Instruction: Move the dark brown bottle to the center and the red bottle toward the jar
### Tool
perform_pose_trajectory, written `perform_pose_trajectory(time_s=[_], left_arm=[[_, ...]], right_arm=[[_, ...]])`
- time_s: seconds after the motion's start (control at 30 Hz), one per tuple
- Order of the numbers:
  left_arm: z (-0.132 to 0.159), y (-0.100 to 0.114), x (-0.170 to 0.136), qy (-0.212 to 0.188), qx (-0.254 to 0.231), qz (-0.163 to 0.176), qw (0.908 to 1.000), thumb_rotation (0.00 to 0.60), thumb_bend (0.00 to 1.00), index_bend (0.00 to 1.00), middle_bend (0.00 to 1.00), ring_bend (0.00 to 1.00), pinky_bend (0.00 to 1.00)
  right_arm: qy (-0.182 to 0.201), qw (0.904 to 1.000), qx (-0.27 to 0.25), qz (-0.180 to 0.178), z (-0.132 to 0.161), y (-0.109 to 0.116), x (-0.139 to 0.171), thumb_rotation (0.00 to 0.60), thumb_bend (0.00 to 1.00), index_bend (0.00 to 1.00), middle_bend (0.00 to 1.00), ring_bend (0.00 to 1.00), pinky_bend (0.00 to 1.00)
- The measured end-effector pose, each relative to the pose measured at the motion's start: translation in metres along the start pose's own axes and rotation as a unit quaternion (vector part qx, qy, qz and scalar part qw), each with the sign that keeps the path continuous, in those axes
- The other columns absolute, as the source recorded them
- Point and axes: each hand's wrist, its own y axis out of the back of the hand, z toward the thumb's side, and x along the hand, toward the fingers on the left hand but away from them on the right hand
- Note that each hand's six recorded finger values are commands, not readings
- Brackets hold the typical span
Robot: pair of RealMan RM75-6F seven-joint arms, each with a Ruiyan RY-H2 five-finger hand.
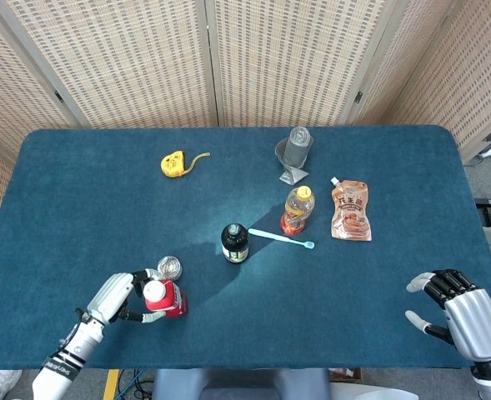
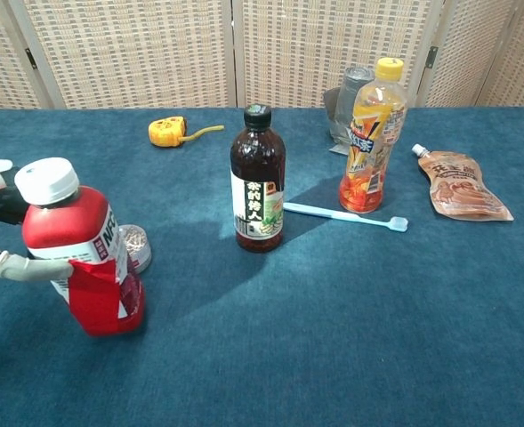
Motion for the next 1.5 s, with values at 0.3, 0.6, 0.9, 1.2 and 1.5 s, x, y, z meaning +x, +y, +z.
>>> perform_pose_trajectory(time_s=[0.3,0.6,0.9,1.2,1.5], left_arm=[[-0.005,-0.001,0.013,0.008,0.023,0.010,0.9996,0.600,0.15,0.55,0.51,0.43,0.53],[-0.004,0.002,0.023,0.012,0.021,0.016,0.9996,0.600,0.15,0.55,0.51,0.43,0.53],[-0.003,0.005,0.029,0.013,0.035,0.020,0.9991,0.600,0.15,0.55,0.51,0.43,0.53],[-0.004,0.012,0.032,0.017,0.045,0.026,0.9985,0.600,0.15,0.55,0.51,0.43,0.53],[-0.011,0.010,0.033,0.026,0.057,0.025,0.9977,0.600,0.15,0.55,0.51,0.43,0.53]], right_arm=[[-0.001,1.0000,-0.001,0.000,-0.001,0.001,0.000,0.600,0.00,0.49,0.48,0.39,0.40],[-0.002,1.0000,-0.001,0.002,-0.002,0.000,-0.001,0.600,0.00,0.49,0.48,0.39,0.40],[-0.002,1.0000,0.000,0.002,-0.003,-0.002,-0.001,0.600,0.00,0.49,0.48,0.39,0.40],[-0.003,1.0000,0.000,0.004,-0.004,-0.003,-0.002,0.600,0.00,0.49,0.48,0.39,0.40],[-0.003,1.0000,-0.001,0.004,-0.004,-0.003,-0.003,0.600,0.00,0.49,0.48,0.39,0.40]])
